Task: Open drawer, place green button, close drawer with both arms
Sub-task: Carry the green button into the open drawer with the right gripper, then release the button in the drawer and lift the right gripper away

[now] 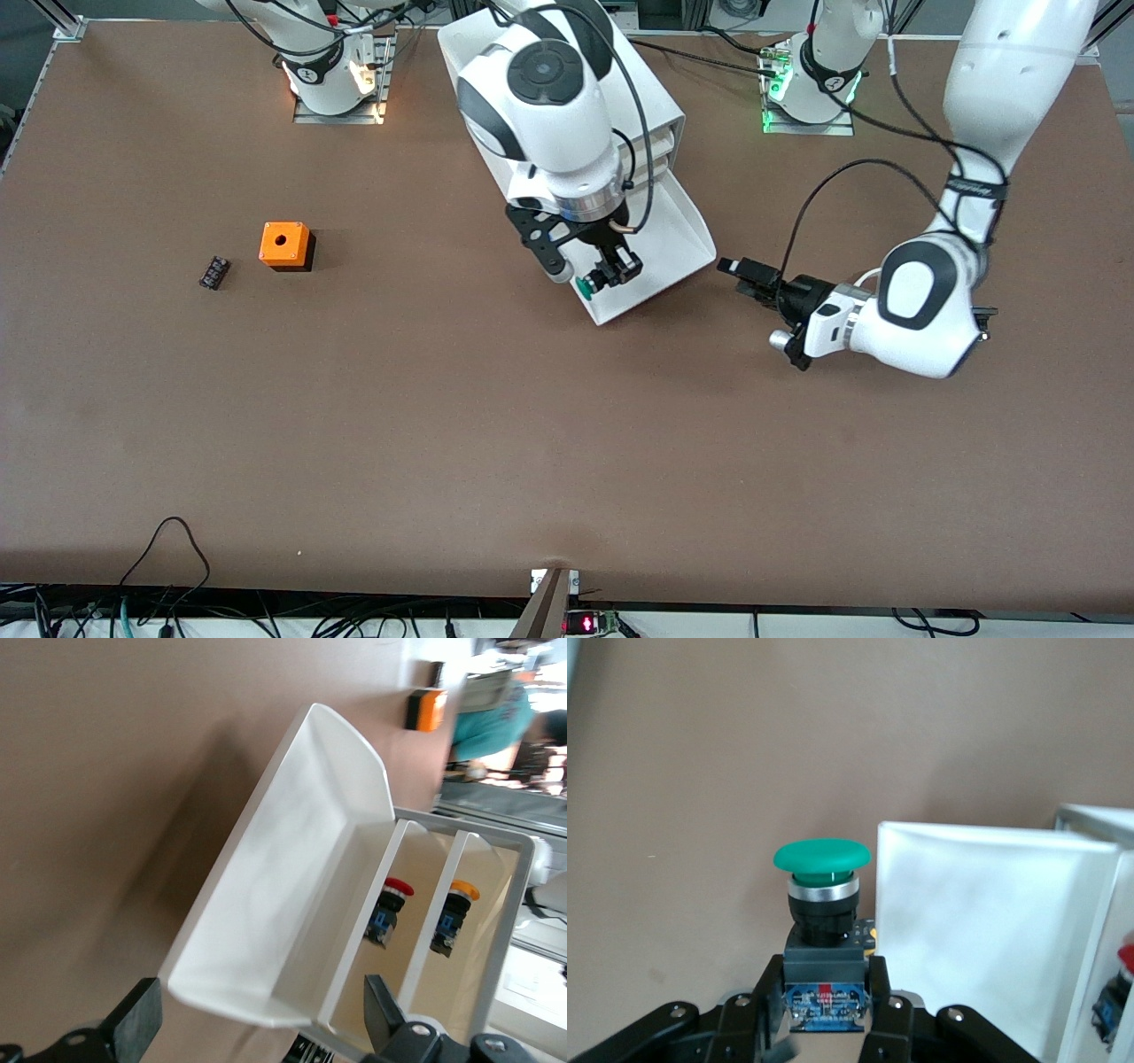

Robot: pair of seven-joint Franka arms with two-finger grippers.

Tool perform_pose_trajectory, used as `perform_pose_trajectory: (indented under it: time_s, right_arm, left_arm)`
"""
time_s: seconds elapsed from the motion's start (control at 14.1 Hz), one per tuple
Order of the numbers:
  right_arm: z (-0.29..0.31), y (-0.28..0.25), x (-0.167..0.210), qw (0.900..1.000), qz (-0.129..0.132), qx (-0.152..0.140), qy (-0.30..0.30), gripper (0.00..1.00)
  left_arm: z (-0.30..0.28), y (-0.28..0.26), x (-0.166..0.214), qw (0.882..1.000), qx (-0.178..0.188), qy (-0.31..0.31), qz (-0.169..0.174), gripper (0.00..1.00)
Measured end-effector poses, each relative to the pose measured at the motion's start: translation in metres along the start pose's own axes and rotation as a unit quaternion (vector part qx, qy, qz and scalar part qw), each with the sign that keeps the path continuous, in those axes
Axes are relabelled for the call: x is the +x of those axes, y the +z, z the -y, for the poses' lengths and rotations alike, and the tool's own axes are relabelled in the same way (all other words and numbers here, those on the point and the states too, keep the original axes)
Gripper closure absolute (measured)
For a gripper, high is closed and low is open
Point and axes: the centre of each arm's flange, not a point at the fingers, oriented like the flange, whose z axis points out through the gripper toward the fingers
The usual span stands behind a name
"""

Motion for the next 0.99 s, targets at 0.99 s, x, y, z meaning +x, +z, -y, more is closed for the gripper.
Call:
perform_pose_trajectory:
  time_s: [0.99]
  right_arm:
    - [-0.045, 0.168, -0.048, 0.998, 0.018, -0.021, 0.059, 0.59]
  left_arm:
    - [-0.127, -0.142, -0.02, 0.897, 0.433, -0.08, -0.047, 0.0]
